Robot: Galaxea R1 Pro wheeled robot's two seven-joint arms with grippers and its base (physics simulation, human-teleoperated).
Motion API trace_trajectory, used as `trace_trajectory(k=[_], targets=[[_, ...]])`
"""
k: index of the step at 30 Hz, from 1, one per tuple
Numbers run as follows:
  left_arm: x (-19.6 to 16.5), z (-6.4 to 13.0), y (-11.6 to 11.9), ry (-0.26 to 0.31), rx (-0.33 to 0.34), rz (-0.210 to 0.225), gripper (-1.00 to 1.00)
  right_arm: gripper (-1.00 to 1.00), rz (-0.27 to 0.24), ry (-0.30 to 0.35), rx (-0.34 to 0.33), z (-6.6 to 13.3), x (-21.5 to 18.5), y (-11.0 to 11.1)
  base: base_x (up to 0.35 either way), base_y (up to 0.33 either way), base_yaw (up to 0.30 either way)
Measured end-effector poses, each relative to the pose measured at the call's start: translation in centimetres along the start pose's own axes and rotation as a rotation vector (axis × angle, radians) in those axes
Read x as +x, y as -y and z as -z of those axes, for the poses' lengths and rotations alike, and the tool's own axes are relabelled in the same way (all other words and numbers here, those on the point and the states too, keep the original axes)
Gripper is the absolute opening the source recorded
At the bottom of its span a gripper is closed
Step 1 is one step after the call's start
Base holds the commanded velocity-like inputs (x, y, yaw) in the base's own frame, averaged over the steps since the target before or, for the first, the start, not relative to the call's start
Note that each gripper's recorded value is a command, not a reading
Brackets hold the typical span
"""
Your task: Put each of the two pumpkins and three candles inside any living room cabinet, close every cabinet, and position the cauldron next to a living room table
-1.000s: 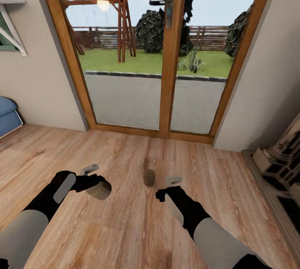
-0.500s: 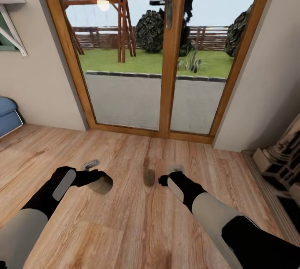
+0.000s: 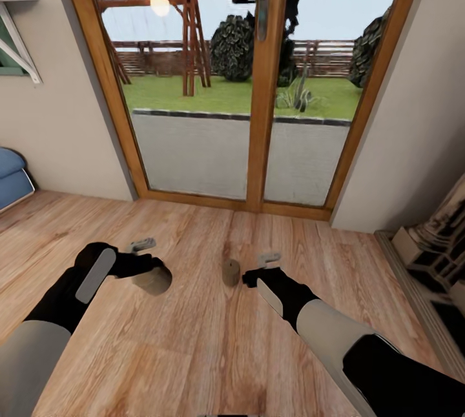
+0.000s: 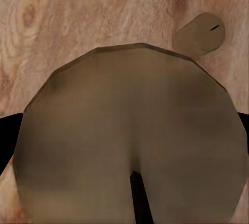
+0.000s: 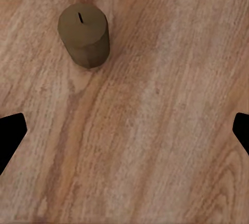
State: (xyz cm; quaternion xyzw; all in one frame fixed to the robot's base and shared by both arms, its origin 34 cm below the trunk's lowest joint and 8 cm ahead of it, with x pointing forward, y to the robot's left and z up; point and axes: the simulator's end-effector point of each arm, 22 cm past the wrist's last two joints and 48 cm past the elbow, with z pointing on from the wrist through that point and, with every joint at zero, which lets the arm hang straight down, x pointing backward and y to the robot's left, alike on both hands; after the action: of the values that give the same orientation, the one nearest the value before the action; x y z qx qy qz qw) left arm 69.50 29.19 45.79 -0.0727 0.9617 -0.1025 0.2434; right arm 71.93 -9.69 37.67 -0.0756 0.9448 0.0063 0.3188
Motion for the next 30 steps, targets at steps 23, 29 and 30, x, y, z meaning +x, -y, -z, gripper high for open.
trace_trajectory(k=[23,29,30], targets=[[-5.6,3.0,4.8,0.209,0.047,-0.044,-1.00,1.00,-0.033,-0.092,-0.080,-3.9,5.5,-1.8,0.000,0.000,0.000],[-4.7,1.4,1.3,0.166,-0.006,-0.030,-1.00,1.00,-0.035,-0.112,-0.094,-4.8,6.7,-2.2,0.000,0.000,0.000],[-4.5,1.2,1.3,0.159,0.006,-0.020,-1.00,1.00,-0.037,-0.111,-0.096,-5.0,6.9,-2.3,0.000,0.000,0.000]])
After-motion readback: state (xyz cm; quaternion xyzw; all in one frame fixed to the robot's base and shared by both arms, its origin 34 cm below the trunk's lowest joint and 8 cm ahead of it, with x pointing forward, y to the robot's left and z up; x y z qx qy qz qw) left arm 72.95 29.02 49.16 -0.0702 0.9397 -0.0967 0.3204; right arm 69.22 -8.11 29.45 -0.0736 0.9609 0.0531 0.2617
